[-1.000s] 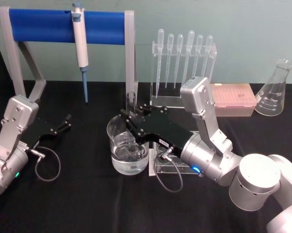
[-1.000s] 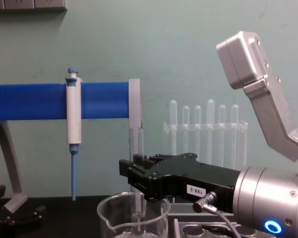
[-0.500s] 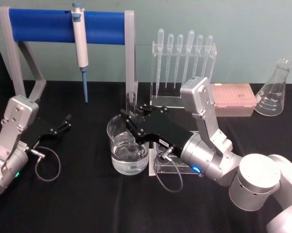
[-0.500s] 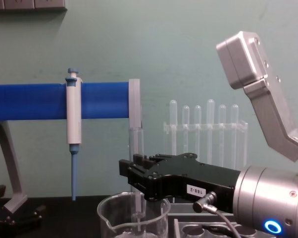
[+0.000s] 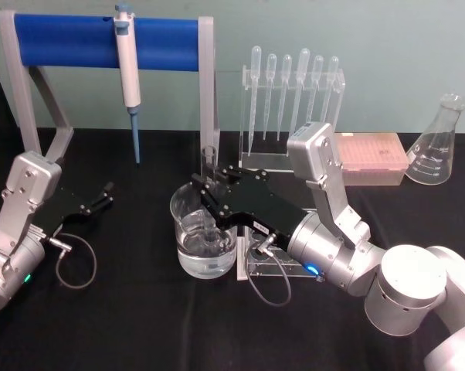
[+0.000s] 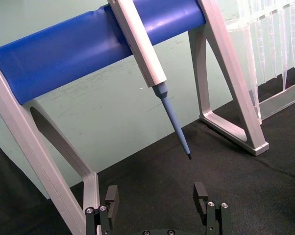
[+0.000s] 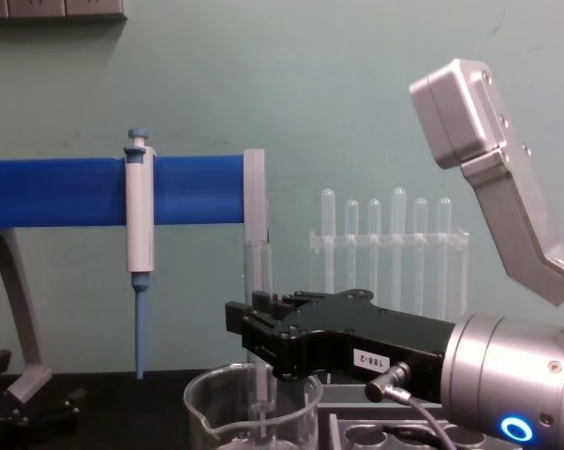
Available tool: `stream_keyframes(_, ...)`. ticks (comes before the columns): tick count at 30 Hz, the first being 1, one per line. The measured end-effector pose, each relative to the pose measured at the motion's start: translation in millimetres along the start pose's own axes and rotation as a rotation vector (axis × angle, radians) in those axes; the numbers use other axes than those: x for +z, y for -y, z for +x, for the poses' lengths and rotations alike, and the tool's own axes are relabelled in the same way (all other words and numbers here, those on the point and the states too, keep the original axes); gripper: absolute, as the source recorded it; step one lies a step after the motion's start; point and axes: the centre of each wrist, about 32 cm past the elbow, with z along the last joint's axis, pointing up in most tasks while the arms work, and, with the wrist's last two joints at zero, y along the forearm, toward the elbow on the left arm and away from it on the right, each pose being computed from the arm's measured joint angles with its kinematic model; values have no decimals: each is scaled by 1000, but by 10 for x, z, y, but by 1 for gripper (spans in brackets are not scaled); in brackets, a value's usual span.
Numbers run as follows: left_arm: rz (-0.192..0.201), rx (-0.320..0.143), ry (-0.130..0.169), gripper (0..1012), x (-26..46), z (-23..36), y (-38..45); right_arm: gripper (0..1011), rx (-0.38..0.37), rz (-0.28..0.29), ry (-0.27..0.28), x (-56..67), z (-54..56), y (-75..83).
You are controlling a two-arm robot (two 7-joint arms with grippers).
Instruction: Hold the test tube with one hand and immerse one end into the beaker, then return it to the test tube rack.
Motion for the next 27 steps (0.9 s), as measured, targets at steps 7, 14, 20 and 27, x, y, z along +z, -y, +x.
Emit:
stream_keyframes(7, 0, 0, 0, 1000, 0, 0, 0, 224, 0, 0, 0, 0, 0, 0)
stream_keyframes(14, 0, 0, 0, 1000, 0, 0, 0, 224, 0, 0, 0, 0, 0, 0)
stream_keyframes(20, 0, 0, 0, 1000, 0, 0, 0, 224, 0, 0, 0, 0, 0, 0)
stream_keyframes(27, 0, 0, 0, 1000, 0, 0, 0, 224, 0, 0, 0, 0, 0, 0)
